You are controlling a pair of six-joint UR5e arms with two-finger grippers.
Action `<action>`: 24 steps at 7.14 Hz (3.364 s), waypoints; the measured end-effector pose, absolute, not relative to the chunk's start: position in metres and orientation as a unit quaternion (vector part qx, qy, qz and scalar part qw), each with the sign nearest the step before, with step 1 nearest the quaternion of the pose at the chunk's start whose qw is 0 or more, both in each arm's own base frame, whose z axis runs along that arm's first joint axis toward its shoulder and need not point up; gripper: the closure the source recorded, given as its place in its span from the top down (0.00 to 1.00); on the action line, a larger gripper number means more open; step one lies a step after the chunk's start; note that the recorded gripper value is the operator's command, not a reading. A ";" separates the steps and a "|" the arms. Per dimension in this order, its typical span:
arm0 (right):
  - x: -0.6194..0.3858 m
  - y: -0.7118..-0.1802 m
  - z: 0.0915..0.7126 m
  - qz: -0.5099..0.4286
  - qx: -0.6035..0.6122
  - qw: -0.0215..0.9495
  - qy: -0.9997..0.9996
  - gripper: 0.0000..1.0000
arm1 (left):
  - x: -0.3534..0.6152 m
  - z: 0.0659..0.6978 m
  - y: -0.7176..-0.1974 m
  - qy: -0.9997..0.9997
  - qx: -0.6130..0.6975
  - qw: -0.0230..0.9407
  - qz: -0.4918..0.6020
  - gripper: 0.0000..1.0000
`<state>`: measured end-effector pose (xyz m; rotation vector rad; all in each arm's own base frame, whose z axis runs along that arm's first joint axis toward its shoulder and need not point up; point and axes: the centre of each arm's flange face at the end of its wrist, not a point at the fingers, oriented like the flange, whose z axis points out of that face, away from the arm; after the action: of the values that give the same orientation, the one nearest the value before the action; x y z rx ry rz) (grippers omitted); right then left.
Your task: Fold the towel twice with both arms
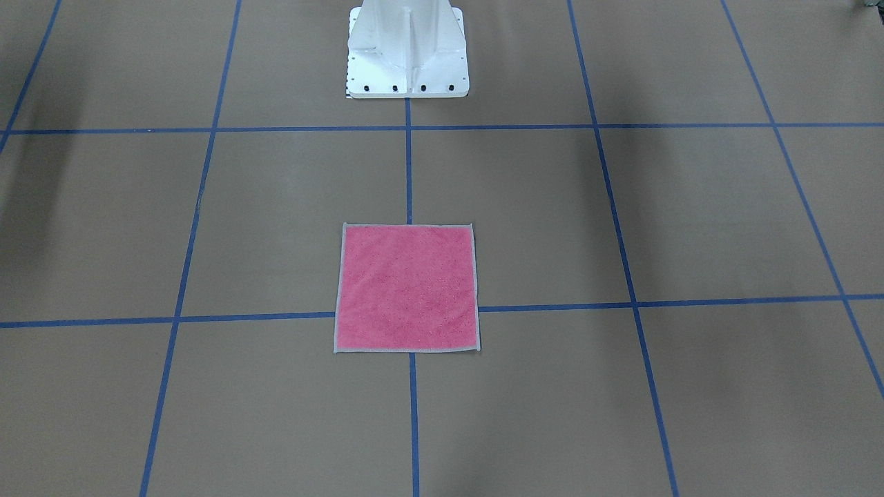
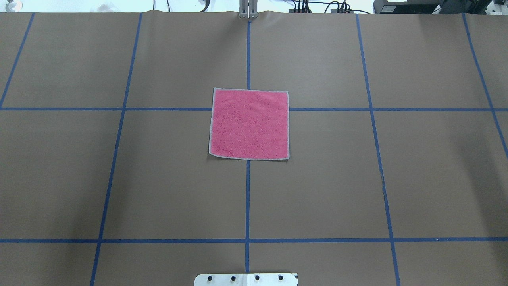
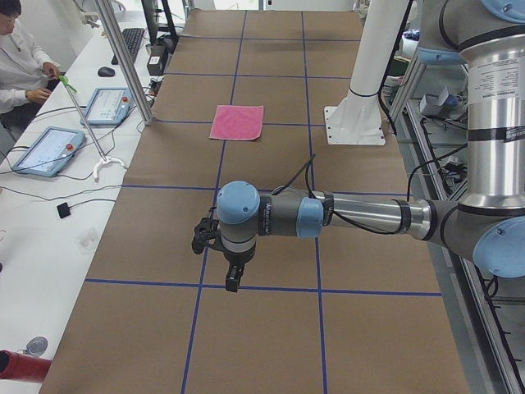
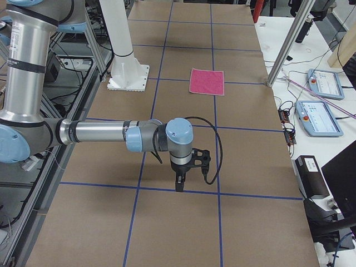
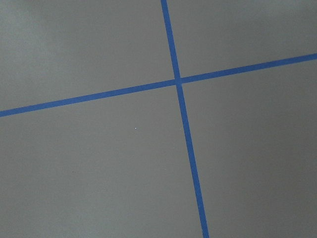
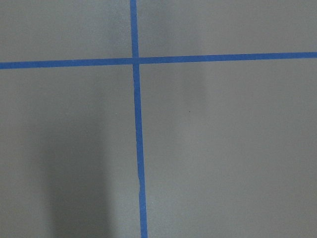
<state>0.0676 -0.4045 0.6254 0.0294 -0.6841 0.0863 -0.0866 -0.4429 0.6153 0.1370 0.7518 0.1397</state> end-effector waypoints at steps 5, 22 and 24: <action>0.064 -0.411 0.618 0.037 0.023 0.939 -0.340 1.00 | -0.077 0.601 -0.456 0.363 0.101 0.922 0.093 1.00; -0.389 -0.431 0.312 0.249 -0.046 0.827 -0.502 0.99 | 0.399 0.334 -0.466 0.554 -0.007 0.824 -0.113 1.00; -0.411 -0.426 0.306 0.288 -0.053 0.817 -0.497 0.96 | 0.450 0.309 -0.440 0.559 -0.010 0.810 -0.174 1.00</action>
<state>-0.4106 -0.4257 0.3061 -0.1130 -1.0604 0.6148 0.4501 -0.4404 0.3087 -0.0219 1.1955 -0.3710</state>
